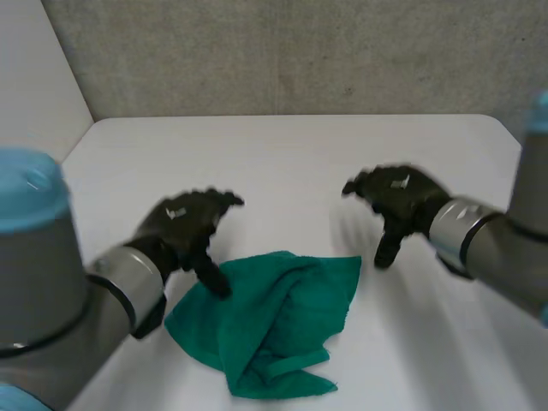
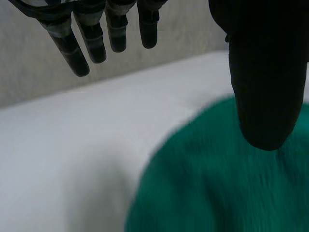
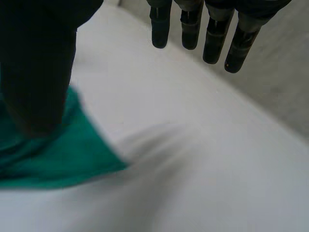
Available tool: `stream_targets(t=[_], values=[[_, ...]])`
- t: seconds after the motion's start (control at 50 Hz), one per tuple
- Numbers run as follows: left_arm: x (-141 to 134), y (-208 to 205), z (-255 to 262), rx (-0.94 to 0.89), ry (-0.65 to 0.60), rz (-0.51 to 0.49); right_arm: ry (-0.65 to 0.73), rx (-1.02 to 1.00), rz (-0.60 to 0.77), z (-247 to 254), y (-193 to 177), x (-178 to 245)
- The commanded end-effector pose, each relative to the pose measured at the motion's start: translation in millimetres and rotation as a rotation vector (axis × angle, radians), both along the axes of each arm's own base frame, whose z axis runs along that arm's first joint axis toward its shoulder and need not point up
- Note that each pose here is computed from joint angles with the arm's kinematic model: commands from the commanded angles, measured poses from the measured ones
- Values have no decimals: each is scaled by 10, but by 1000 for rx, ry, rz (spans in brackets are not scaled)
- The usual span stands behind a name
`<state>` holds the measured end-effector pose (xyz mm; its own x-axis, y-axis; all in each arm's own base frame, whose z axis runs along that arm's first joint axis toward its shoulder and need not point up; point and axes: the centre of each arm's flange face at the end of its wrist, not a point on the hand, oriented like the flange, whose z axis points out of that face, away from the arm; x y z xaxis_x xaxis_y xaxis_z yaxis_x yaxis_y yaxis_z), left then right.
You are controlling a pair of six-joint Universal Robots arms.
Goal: Fold the towel.
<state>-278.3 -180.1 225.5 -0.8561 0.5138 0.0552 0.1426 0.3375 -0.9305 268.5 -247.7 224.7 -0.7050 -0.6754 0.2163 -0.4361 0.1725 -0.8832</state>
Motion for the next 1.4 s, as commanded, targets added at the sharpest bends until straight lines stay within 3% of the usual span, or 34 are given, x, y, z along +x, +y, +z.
stream_targets(t=[0.02,0.2,0.34,0.36,0.4,0.48,0.52,0.58,0.62,0.72,0.82,0.98,1.16,1.22,1.4], values=[[-17,-57,-543,39,-86,77,-120,286,-24,-613,104,124],[-73,-182,-708,14,-80,102,-291,497,24,-742,275,366],[-242,-496,-324,-201,35,102,-382,399,62,-564,125,524],[-285,-597,-138,-281,46,102,-448,249,68,-277,-99,599],[-328,-775,209,-414,57,105,-467,199,63,-161,-160,619],[-327,-999,675,-583,63,109,-590,-179,-13,792,-408,553],[-302,-1111,1154,-752,112,114,-611,-255,-31,954,-426,526],[-289,-1128,1333,-818,150,120,-681,-582,-83,1499,-414,406],[-268,-1120,1422,-872,184,128,-668,-629,-78,1524,-391,389],[-280,-1044,1086,-800,143,102,-584,-602,-21,1341,-264,437],[-212,-814,314,-595,16,50,-419,-410,21,749,-156,442],[-1,-414,-284,-421,-136,6,-272,-179,-13,85,-235,418],[134,119,-450,-290,-234,-85,-175,-103,22,-58,-298,525],[117,429,-554,-215,-289,-168,-158,-84,29,-111,-320,548],[209,329,-446,-221,-308,-75,-139,21,57,-409,-242,660]])
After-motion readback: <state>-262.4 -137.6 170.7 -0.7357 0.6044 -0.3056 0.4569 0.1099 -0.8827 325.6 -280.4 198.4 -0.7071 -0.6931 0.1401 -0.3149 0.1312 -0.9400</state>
